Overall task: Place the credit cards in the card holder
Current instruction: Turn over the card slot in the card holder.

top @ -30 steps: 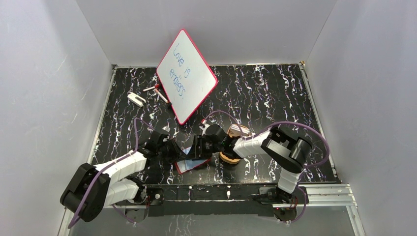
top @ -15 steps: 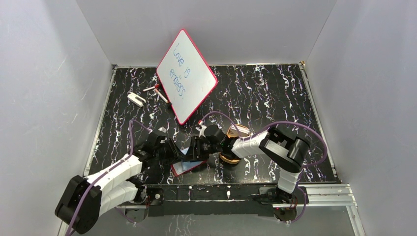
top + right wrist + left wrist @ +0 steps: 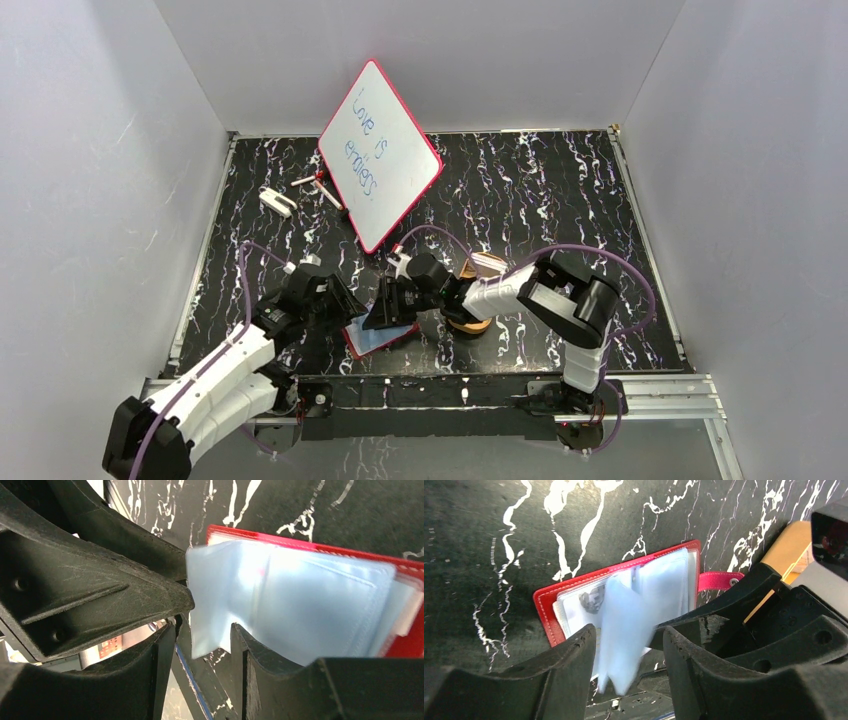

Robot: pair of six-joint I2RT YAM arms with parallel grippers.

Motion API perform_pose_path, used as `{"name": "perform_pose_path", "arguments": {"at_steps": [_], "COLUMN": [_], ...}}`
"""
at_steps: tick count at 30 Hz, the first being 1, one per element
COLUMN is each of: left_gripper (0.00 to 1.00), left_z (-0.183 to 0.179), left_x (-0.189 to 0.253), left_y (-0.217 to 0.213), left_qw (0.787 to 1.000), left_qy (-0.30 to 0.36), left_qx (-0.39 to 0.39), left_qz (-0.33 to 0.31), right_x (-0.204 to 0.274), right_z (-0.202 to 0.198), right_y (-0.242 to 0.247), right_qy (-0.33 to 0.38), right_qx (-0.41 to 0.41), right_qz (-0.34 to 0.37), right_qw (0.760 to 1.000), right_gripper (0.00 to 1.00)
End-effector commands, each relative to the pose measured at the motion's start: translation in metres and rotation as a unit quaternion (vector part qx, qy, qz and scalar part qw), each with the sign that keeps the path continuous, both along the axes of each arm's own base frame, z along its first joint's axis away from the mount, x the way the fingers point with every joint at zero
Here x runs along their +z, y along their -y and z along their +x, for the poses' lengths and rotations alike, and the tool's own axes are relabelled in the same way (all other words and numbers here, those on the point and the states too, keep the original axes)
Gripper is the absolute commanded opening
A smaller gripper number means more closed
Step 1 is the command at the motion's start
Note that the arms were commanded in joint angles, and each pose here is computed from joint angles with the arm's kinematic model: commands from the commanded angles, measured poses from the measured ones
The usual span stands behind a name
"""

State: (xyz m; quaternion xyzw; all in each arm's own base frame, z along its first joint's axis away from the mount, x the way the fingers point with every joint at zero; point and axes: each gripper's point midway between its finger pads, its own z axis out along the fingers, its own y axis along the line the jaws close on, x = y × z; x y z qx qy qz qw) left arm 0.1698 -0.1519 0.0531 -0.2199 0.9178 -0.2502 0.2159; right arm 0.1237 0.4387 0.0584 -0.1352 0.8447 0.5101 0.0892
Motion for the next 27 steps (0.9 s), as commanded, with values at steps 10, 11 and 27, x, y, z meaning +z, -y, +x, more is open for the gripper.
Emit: {"name": "perform_pose_path", "arguments": {"at_steps": [10,11,27], "left_gripper": [0.54,0.53,0.15], "left_z": [0.01,0.011,0.011], "left_x": [0.017,0.019,0.03], "left_y": [-0.015,-0.013,0.018], "left_qw": [0.998,0.998,0.998], "left_qy": [0.022,0.025,0.023], "left_qx": [0.051,0.049,0.0], "left_qz": [0.023,0.017,-0.051], "right_x": [0.027,0.029,0.018], "right_z": [-0.005,-0.005,0.032], "right_y": [-0.028,-0.025,0.013], "right_qy": [0.062,0.068,0.155], "right_qx": [0.046,0.045,-0.024], "right_qz": [0.036,0.034,-0.082], "right_qw": [0.996,0.996,0.984], "right_gripper": [0.52,0.52,0.42]}}
